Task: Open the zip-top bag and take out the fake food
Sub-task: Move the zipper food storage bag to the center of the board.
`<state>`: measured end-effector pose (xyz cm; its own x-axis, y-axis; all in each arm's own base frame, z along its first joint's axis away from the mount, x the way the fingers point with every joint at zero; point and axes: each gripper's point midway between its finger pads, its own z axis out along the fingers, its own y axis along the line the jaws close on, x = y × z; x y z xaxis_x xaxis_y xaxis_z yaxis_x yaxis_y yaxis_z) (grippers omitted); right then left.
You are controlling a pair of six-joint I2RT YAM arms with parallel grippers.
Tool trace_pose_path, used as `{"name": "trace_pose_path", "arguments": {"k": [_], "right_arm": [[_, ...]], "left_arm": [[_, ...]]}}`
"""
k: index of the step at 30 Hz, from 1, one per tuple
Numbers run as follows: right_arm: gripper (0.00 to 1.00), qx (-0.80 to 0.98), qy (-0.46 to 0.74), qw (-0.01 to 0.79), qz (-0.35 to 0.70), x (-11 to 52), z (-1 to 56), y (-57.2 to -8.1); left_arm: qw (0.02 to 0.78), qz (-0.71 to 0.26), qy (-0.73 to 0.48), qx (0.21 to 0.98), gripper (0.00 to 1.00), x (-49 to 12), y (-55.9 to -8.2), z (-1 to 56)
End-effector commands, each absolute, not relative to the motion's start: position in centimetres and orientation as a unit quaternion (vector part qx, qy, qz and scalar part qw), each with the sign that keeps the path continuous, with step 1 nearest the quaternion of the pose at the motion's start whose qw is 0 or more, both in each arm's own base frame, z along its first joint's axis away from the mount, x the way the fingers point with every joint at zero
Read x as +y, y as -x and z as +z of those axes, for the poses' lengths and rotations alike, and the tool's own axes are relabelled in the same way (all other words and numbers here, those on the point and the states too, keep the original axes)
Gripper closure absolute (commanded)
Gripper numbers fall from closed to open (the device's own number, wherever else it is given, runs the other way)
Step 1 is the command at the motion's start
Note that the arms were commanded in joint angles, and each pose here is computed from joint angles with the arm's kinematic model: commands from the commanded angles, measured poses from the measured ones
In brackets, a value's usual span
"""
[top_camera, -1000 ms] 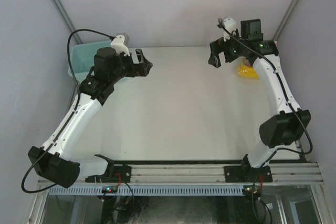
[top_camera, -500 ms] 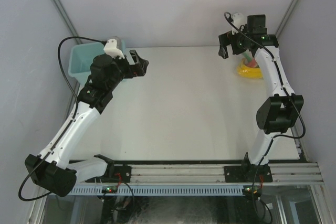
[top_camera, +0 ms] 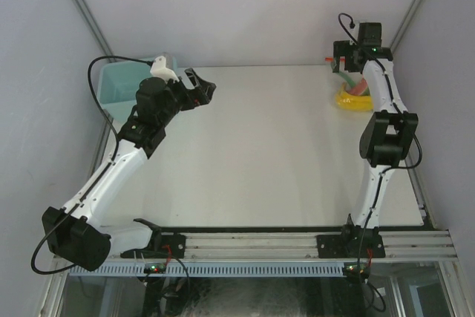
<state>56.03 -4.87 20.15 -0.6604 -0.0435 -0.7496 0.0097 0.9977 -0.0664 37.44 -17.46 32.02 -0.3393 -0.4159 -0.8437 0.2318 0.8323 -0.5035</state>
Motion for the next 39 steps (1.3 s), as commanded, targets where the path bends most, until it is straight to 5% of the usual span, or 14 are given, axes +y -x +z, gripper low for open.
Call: {"name": "trace_pose_path", "arguments": {"k": [1,11,18,22,30,39], "right_arm": [[0.02,0.904,-0.039,0.42,-0.07,-5.4,18.7,-58.3],[0.11,0.926,-0.024,0.361,-0.107,-5.5,10.9,-59.1],[0.28,0.926,-0.007,0.36,-0.114,-5.5,9.8,-60.0],[0.43,0.926,-0.003,0.36,-0.113,-5.3,9.7,-60.1],[0.98,0.931,0.012,0.354,-0.094,-4.6,9.7,-59.7],[1.0,0.933,0.071,0.353,0.013,0.2,12.0,-58.1]], "left_arm": [[0.588,-0.291,0.074,0.751,0.02,-17.0,-37.0,33.2],[0.582,-0.273,0.09,0.761,0.02,-16.2,-37.1,31.9],[0.575,-0.274,0.096,0.765,0.02,-16.5,-37.7,31.4],[0.571,-0.277,0.097,0.767,0.03,-16.8,-38.0,31.3],[0.57,-0.276,0.093,0.768,0.03,-16.9,-38.5,31.3],[0.571,-0.273,0.091,0.769,0.03,-16.8,-38.7,31.4]]}}
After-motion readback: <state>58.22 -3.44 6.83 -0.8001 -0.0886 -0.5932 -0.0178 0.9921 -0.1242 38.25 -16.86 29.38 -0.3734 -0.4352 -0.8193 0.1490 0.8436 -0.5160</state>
